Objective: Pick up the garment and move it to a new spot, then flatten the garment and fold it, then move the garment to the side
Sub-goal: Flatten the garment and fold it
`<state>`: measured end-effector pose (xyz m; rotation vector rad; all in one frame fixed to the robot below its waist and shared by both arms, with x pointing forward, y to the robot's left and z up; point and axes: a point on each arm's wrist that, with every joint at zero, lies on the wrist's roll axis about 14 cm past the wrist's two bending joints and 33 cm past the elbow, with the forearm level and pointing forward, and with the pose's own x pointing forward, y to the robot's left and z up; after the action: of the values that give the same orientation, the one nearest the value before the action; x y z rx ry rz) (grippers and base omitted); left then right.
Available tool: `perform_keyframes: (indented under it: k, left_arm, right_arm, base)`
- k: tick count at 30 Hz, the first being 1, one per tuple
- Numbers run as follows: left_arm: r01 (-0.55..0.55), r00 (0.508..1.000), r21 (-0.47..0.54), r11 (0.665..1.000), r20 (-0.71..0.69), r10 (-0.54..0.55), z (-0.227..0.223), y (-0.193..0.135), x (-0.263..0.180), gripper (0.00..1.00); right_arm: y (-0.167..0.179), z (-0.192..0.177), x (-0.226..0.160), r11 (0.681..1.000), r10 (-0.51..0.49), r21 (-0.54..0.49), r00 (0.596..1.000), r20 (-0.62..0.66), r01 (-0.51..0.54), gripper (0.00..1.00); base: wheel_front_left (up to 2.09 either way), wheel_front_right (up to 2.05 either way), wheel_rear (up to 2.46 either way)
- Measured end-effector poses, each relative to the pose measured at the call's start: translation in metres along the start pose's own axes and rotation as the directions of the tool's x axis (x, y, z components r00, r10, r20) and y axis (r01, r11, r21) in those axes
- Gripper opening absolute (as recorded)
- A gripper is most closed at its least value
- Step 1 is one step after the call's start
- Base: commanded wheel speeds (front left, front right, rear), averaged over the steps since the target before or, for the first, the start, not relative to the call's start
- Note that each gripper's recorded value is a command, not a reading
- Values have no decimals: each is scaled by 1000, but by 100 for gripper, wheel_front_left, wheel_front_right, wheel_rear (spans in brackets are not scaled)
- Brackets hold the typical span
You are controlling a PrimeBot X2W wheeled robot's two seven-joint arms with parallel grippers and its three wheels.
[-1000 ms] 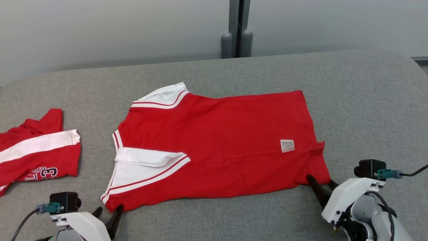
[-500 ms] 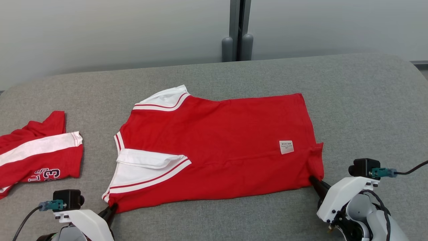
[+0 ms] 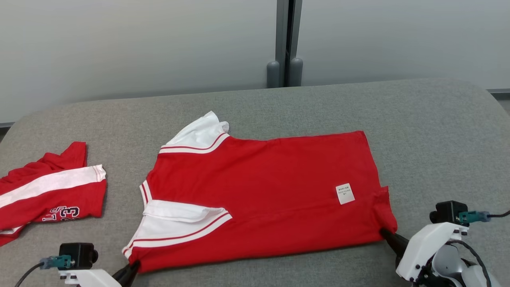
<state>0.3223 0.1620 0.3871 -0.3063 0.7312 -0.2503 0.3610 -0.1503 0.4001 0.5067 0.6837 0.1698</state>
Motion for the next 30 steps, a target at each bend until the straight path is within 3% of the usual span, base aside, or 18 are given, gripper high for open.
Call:
perform_keyframes:
  k: [19, 20, 21, 22, 23, 24, 30]
  left_arm:
    - [-2, 985, -5, 1000, -175, 1, -44, -7, -41, 0]
    - [-2, 984, -4, 1000, -180, 1, -44, -7, -41, 0]
    - [-3, 984, -7, 1000, -180, 1, -44, -7, -41, 0]
    - [-8, 983, -9, 1000, -182, 6, -44, -7, -41, 46]
    - [-12, 983, -9, 1000, -184, 10, -45, -6, -41, 46]
    - [-17, 982, -8, 1000, -188, 15, -45, -5, -42, 100]
    - [-27, 983, -3, 1000, -180, 26, -44, -3, -42, 100]
  right_arm:
    - [-25, -40, -48, 995, -86, 36, 985, -149, 92, 0]
    - [-25, -42, -49, 995, -89, 35, 983, -159, 95, 16]
    - [-23, -41, -50, 995, -87, 38, 984, -154, 94, 49]
    - [-22, -40, -51, 995, -86, 39, 985, -153, 93, 100]
    - [-22, -38, -52, 995, -88, 36, 985, -151, 94, 100]
    - [-22, -37, -52, 995, -88, 35, 985, -147, 94, 100]
    - [-24, -32, -57, 994, -103, 26, 985, -141, 107, 100]
  base:
    - [0, 0, 0]
    - [0, 0, 0]
    - [0, 0, 0]
    - [0, 0, 0]
    - [0, 0, 0]
    - [0, 0, 0]
    - [0, 0, 0]
